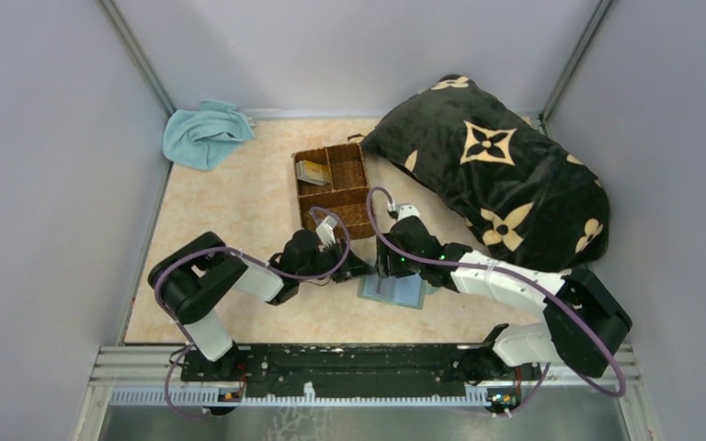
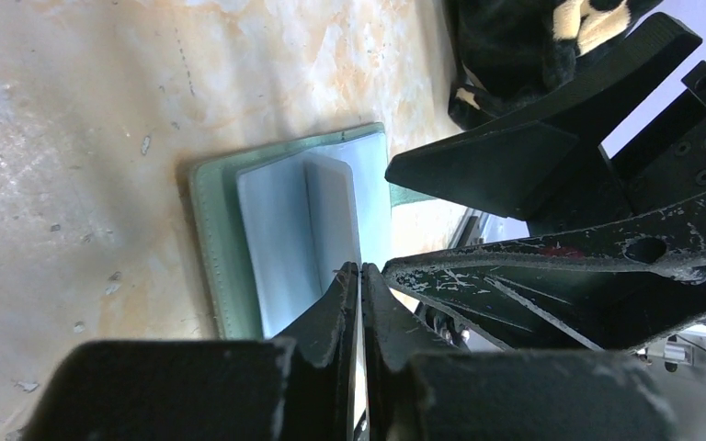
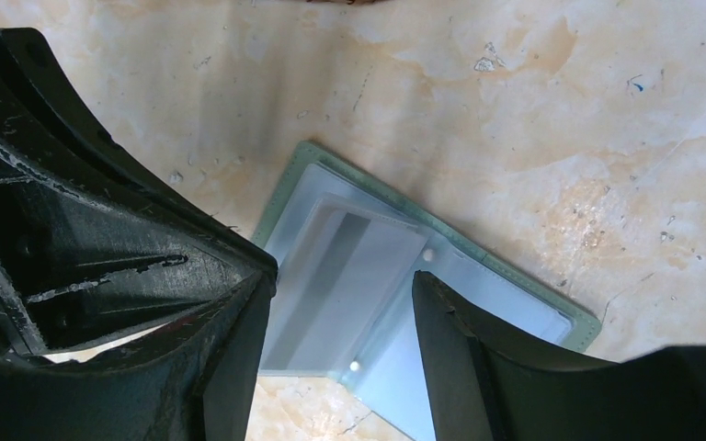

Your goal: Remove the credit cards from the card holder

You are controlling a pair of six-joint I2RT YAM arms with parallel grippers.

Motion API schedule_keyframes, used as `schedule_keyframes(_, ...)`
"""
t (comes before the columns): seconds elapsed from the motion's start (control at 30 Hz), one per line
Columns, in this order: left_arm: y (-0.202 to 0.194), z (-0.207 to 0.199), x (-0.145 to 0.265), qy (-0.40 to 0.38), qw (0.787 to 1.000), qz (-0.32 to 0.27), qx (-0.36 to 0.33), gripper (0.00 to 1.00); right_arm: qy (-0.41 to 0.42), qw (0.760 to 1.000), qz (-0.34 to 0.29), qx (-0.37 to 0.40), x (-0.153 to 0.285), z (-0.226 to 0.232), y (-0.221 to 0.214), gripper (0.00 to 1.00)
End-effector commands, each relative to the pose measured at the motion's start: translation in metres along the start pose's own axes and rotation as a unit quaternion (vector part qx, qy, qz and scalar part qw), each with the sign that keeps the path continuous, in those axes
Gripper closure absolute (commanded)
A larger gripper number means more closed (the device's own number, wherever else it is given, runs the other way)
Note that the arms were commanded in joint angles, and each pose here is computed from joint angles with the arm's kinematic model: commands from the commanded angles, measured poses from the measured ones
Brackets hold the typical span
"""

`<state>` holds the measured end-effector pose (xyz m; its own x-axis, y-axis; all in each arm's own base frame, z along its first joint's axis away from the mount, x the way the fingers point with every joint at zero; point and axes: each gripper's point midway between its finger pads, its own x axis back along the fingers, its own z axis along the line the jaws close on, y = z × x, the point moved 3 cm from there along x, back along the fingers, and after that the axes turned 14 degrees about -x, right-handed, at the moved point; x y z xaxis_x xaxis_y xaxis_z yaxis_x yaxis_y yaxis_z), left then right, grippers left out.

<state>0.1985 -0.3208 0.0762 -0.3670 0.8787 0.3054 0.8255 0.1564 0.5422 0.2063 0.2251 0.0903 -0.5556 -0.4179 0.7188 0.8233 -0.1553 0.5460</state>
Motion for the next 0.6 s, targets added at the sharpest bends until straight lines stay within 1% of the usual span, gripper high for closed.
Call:
schedule_keyframes(0.0, 0.004, -0.009, -0.003, -0.019, 1.0, -0.008, -0.012, 0.91, 0.023, 1.0, -0.014, -0.004, -0.003, 0.014, 0.012, 0.41)
schedule_keyframes(0.13, 0.004, -0.008, -0.004, -0.022, 1.0, -0.006, -0.011, 0.91, 0.021, 1.0, -0.012, -0.005, -0.002, 0.012, 0.01, 0.41)
schedule_keyframes(0.33, 0.006, -0.012, -0.006, -0.03, 0.999, -0.007, -0.009, 0.91, 0.023, 0.999, -0.032, -0.012, 0.007, 0.015, 0.02, 0.41)
schedule_keyframes(0.57, 0.008, -0.019, -0.008, -0.035, 0.999, -0.005, -0.016, 0.91, 0.013, 0.997, -0.059, -0.047, 0.016, 0.005, 0.031, 0.4)
